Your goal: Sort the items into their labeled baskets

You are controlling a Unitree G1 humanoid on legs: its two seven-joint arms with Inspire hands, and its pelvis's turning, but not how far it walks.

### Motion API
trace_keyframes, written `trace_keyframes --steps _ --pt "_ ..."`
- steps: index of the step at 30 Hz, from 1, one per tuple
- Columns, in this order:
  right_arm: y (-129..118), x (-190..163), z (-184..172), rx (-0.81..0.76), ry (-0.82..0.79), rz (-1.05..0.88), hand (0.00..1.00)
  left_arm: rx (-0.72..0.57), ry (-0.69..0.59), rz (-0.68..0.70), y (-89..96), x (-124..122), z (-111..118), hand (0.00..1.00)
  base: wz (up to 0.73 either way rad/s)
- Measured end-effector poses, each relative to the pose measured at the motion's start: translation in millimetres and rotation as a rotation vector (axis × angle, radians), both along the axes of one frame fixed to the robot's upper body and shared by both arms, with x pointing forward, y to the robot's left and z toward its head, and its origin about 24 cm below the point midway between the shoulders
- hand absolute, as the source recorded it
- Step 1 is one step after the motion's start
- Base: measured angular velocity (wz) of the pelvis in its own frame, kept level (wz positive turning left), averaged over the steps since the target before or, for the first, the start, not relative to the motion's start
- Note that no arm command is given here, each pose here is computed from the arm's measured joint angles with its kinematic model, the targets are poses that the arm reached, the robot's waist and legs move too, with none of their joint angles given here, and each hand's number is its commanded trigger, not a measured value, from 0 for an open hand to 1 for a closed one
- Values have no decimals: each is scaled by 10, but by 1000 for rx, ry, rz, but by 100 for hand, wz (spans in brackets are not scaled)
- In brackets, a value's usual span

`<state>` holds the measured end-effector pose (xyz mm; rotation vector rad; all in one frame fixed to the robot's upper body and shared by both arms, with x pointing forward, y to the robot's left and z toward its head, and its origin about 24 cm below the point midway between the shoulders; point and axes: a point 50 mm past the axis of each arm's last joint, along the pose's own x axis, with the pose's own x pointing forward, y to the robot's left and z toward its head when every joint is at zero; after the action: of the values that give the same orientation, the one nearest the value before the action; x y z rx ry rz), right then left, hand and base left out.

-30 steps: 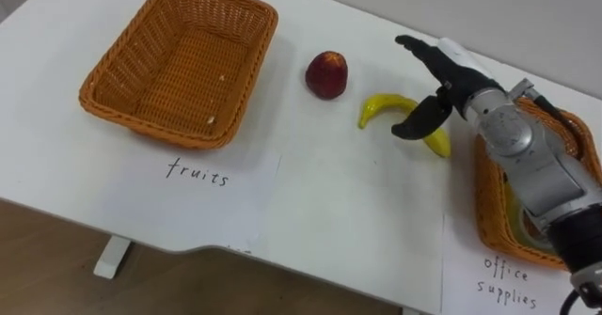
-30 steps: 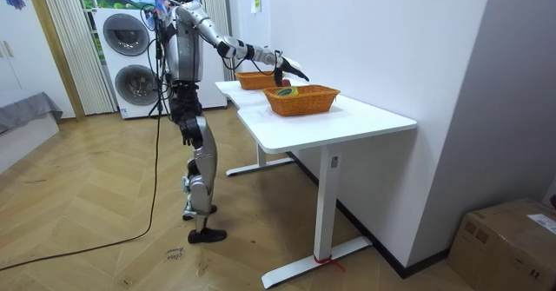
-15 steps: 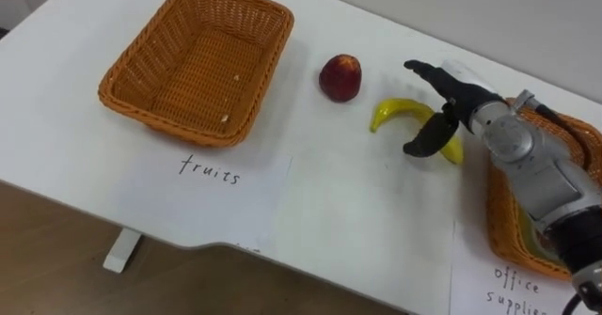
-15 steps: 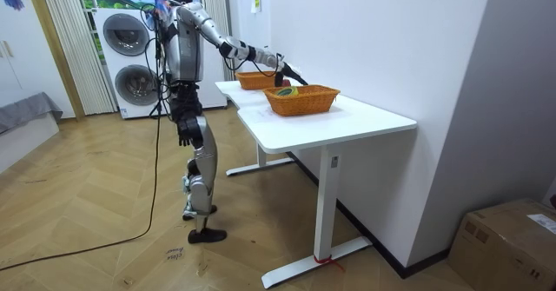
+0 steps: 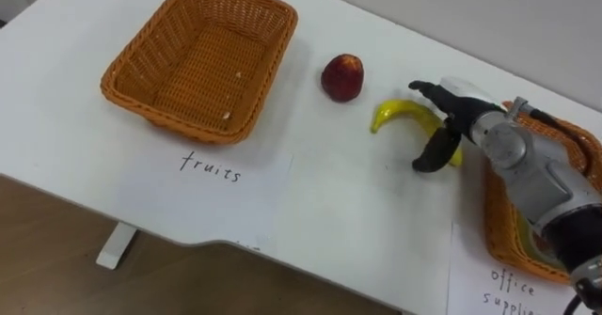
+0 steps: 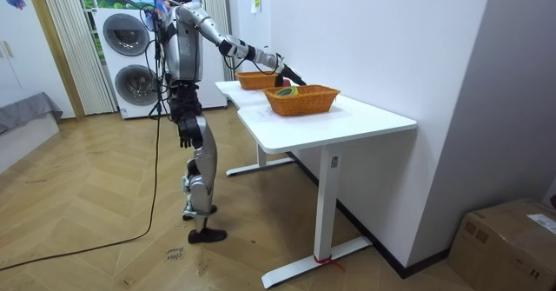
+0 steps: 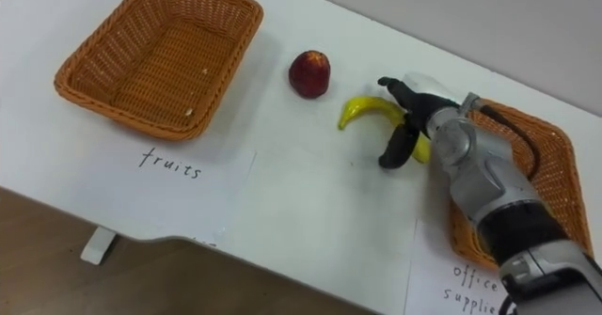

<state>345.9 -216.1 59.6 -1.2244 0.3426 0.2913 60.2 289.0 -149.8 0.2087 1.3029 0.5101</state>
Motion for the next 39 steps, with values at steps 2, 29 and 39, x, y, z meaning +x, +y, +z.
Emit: trace_keyframes --steps 2,29,39 --pt "27 14 15 -9 3 15 0 -5 2 -1 3 -8 -1 0 0" --pt "140 53 52 -82 62 99 0 -1 17 -41 39 57 18 0 1" --pt "129 30 28 -90 111 117 51 -11 27 -79 38 69 19 0 0"
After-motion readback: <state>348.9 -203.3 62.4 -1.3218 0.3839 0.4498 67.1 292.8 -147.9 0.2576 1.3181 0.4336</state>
